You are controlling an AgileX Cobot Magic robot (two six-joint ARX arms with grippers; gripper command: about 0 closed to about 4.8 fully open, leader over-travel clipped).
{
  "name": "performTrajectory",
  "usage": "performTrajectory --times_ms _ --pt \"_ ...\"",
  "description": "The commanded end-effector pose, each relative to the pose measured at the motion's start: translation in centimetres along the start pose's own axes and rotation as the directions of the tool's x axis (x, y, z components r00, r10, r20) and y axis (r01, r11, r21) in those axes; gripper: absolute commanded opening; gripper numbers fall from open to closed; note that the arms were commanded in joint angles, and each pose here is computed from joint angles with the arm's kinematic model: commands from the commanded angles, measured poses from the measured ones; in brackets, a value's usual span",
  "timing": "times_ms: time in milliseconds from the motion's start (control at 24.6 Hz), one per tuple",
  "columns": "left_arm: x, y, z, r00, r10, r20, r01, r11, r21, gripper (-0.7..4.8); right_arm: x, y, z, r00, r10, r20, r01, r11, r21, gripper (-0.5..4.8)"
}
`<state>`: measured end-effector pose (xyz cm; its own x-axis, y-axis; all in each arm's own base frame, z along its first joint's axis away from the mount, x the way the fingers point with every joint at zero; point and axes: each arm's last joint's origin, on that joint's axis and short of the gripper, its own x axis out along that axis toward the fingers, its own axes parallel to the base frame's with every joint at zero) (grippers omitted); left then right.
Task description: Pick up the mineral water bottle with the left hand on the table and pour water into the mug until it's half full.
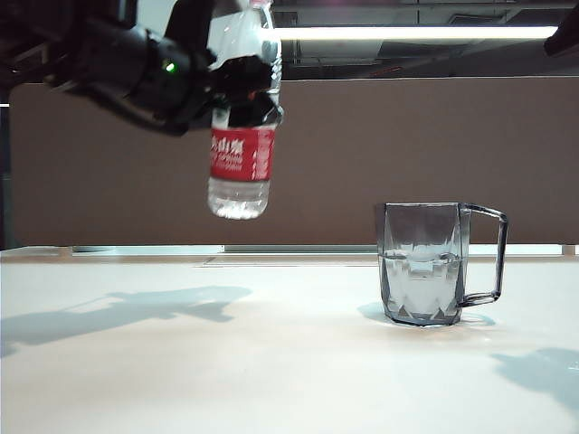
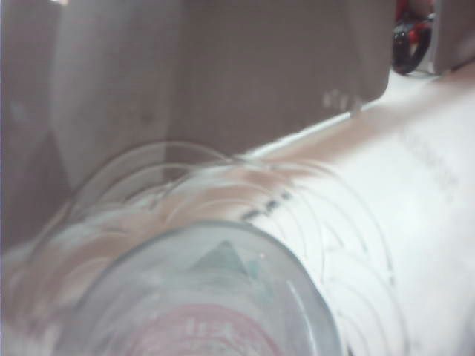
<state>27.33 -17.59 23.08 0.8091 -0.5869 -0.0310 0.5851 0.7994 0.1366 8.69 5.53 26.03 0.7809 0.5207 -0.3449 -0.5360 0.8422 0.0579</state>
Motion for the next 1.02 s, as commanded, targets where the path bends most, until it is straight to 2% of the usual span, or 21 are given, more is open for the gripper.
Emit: performTrajectory --times_ms 41,122,244,407,691,1017 --pt "-1.2 0.1 0.0 0.999 0.007 0.043 -0.005 0.999 -0.042 2.67 -0.1 0.0 0.3 1.0 0.003 0.017 -0.003 1.0 -0.004 -0.08" --pt "-1.8 0.0 -0.7 1.0 0.004 0.025 -0.003 0.998 -0.057 2.67 -0.1 0.0 0.3 1.0 0.003 0.014 -0.003 1.0 -0.004 -0.08" --pt "-3.0 0.1 -1.9 0.999 0.019 0.037 -0.013 0.988 -0.156 2.67 -0.2 0.0 0.2 1.0 0.003 0.014 -0.003 1.0 -0.004 -0.08" --pt "-3.7 0.1 -3.0 0.999 0.026 0.021 -0.02 0.976 -0.218 2.67 -0.3 0.0 0.2 1.0 0.003 0.022 -0.003 1.0 -0.005 -0.08" --pt "-5.1 -0.2 -4.8 1.0 0.024 -0.012 -0.027 0.965 -0.262 2.68 -0.5 0.0 0.2 1.0 0.003 0.025 -0.003 1.0 -0.005 -0.08" --pt "-6.3 -0.3 -6.4 0.998 0.028 -0.048 -0.039 0.965 -0.26 2.68 -0.5 0.0 0.2 1.0 0.003 0.025 -0.003 1.0 -0.005 -0.08"
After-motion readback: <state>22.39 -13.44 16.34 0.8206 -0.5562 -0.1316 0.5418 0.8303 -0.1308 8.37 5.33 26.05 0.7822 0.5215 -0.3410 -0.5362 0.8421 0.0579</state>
